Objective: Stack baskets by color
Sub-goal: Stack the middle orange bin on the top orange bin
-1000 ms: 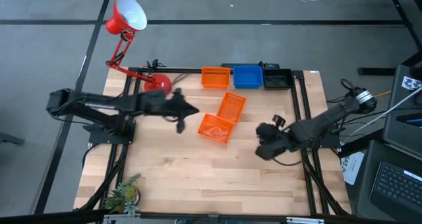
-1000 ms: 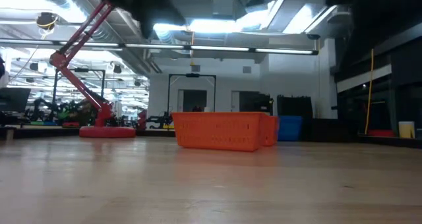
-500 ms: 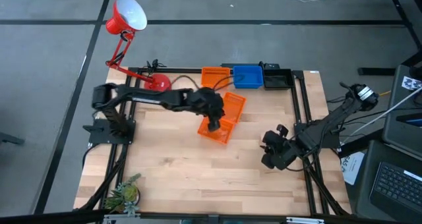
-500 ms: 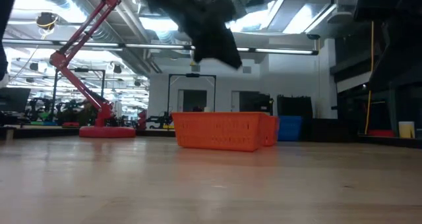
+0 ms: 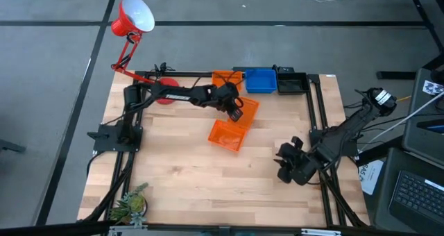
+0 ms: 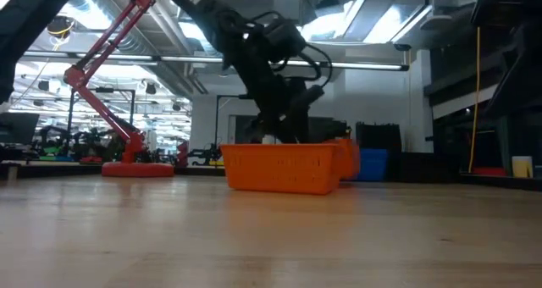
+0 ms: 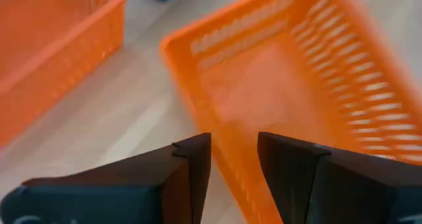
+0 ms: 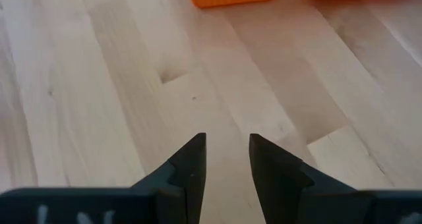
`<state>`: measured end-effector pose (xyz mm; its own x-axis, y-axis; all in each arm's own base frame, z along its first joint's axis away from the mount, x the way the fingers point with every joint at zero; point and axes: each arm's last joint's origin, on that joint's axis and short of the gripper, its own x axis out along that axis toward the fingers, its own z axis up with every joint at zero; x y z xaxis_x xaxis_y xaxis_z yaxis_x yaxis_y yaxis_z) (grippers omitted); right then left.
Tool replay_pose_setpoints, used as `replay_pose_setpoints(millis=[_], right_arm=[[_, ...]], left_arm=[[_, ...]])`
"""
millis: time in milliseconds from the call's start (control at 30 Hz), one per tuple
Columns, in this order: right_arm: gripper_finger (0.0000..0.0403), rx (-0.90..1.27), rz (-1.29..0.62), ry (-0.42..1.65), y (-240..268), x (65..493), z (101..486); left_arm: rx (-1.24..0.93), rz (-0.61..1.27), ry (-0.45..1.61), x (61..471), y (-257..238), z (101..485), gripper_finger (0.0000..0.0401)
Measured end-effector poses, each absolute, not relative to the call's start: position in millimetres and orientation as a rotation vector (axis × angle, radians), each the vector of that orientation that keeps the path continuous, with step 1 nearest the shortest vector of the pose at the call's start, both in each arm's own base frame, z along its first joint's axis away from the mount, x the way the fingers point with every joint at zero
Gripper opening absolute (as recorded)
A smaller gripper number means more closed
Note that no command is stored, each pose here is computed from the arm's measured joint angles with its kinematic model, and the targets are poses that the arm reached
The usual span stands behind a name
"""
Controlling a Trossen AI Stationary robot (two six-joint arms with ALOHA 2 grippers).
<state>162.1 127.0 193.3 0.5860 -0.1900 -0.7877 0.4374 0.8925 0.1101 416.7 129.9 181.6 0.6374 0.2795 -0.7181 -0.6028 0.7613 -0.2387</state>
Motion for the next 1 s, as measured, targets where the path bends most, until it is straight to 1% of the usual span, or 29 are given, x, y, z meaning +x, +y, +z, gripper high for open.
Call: replay_pose_setpoints(millis=[133, 367, 567, 667, 733, 767, 833, 867, 1000], right_arm=[[0.0116, 0.301, -0.359, 0.873, 129.4, 160.2, 193.3], [0.0116, 0.297, -0.358, 0.873, 129.6, 160.0, 193.3], [0.0116, 0.297, -0.358, 0.873, 129.6, 160.0, 193.4], [0.0116, 0.297, -0.358, 0.873, 129.6, 160.0, 193.4], [0.0116, 0.297, -0.357, 0.873, 129.6, 160.1, 193.4], [0.0116, 0.297, -0.357, 0.873, 129.6, 160.1, 193.4], [0.0116, 0.298, -0.357, 0.873, 129.7, 160.2, 193.5], [0.0116, 0.297, -0.357, 0.873, 129.7, 160.1, 193.5], [0.0116, 0.297, -0.357, 0.872, 129.7, 160.1, 193.5]], left_arm=[[-0.501, 0.539, 0.730, 417.2, 131.5, 175.1, 0.0118], [-0.495, 0.523, 0.726, 419.8, 125.9, 175.3, 0.0118], [-0.459, 0.520, 0.823, 415.0, 124.0, 166.3, 0.0116], [-0.393, 0.497, 0.848, 415.2, 120.8, 165.4, 0.0114], [-0.345, 0.469, 0.856, 416.1, 118.1, 165.9, 0.0098], [-0.326, 0.457, 0.857, 416.9, 116.5, 166.1, 0.0083], [-0.286, 0.435, 0.852, 417.4, 114.3, 169.7, 0.0035], [-0.269, 0.424, 0.843, 417.8, 113.2, 172.5, 0.0019], [-0.189, 0.378, 0.807, 417.5, 110.1, 186.4, 0.0003]])
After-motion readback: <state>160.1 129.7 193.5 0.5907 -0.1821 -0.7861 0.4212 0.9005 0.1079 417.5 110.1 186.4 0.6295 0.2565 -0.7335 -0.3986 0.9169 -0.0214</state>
